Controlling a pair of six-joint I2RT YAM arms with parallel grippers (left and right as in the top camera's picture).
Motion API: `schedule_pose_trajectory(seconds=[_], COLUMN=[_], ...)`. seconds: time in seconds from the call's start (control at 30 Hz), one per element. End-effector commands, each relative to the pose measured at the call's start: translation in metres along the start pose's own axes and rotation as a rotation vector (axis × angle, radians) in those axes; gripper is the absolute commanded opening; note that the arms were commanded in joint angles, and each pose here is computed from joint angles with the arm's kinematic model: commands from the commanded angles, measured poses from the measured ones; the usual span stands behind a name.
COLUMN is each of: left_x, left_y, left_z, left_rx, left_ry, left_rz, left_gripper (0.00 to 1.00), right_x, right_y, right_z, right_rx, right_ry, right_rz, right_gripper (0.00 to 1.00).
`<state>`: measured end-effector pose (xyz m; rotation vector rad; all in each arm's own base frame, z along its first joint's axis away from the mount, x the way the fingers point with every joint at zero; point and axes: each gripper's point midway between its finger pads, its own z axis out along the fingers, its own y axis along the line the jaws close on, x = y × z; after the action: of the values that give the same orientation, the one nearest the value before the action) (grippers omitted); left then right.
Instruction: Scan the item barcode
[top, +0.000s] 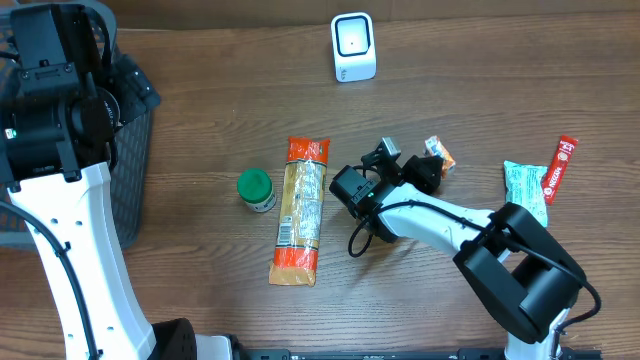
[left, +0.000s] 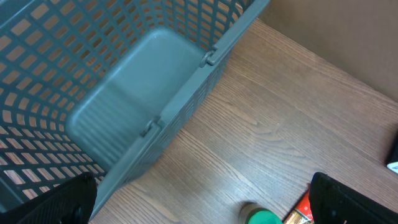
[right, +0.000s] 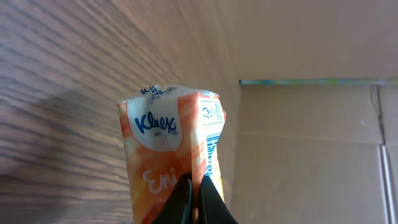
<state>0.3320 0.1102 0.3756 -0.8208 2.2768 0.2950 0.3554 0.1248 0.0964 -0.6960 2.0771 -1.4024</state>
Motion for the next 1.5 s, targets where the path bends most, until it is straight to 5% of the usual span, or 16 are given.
schedule_pose_trajectory(seconds=[0.0, 0.7, 0.8, 1.0, 1.13, 1.47], left_x=[-0.003, -0.003, -0.003, -0.003, -0.003, -0.003], left_y=[0.002, 0.002, 0.002, 0.002, 0.002, 0.002], left_z=[0.001, 0.001, 0.001, 0.001, 0.001, 0.001], left_rx=[-0.013, -0.013, -0.013, -0.013, -0.013, -0.013], left_ry=[-0.009, -0.009, -0.009, -0.009, -0.009, -0.009], left_rz=[0.004, 0.004, 0.004, 0.004, 0.004, 0.004], left_gripper=[1.0, 0.99, 1.0, 1.0, 1.0, 1.0], right_x=[-0.005, 0.015, 0.018, 0.018, 0.018, 0.014], right_y=[0.002, 0.055, 0.057, 0.059, 0.059, 0.057], right_z=[0.0, 0.018, 0.018, 0.017, 0.017, 0.016], right_rx=[-0.023, -0.102, -0.117, -0.127, -0.126, -0.138], right_ry=[0.0, 0.081, 0.09, 0.092, 0.092, 0.089], right_rz=[0.033, -0.078, -0.088, -0.087, -0.088, -0.046], right_gripper=[0.04, 0.04, 0.18, 0.29, 0.49, 0.66])
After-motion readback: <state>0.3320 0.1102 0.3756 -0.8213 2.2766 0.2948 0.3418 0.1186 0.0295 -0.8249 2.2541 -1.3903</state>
